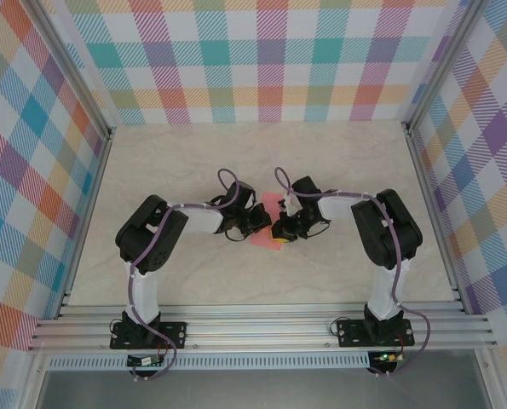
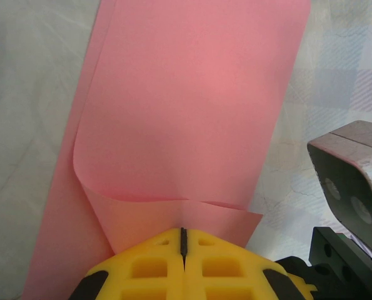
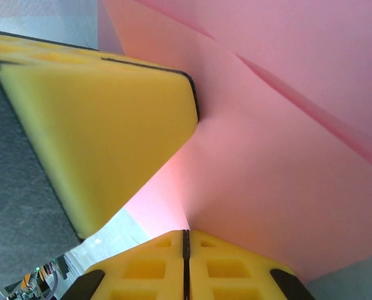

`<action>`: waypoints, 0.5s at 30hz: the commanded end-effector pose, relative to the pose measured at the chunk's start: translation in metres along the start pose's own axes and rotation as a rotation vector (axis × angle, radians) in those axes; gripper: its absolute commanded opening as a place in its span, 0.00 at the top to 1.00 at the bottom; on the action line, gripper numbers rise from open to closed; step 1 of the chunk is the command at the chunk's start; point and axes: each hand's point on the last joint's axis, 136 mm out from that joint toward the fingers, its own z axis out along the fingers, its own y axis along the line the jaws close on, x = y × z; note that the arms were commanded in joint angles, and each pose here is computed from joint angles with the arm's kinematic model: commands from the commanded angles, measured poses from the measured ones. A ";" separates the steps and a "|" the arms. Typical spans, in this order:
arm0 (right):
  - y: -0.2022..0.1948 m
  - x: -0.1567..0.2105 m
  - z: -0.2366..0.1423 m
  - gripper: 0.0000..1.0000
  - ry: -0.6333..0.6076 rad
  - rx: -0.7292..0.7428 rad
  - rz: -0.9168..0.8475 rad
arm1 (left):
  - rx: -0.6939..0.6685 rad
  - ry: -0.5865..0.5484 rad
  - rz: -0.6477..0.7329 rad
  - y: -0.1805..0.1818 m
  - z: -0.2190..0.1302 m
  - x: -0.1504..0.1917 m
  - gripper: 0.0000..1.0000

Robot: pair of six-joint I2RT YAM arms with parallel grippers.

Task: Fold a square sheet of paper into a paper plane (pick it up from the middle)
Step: Fold the triangle a second time at the center of the table.

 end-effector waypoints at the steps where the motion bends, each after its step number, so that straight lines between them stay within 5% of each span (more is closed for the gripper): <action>1: -0.015 0.012 0.007 0.91 0.049 0.054 0.010 | -0.052 0.053 -0.011 0.017 -0.001 0.014 1.00; 6: -0.025 0.015 0.004 0.93 0.048 0.116 0.015 | -0.057 0.052 -0.010 0.018 -0.001 0.014 1.00; 15: 0.020 0.004 -0.019 0.93 0.005 0.003 -0.052 | -0.056 0.054 -0.006 0.017 0.000 0.014 1.00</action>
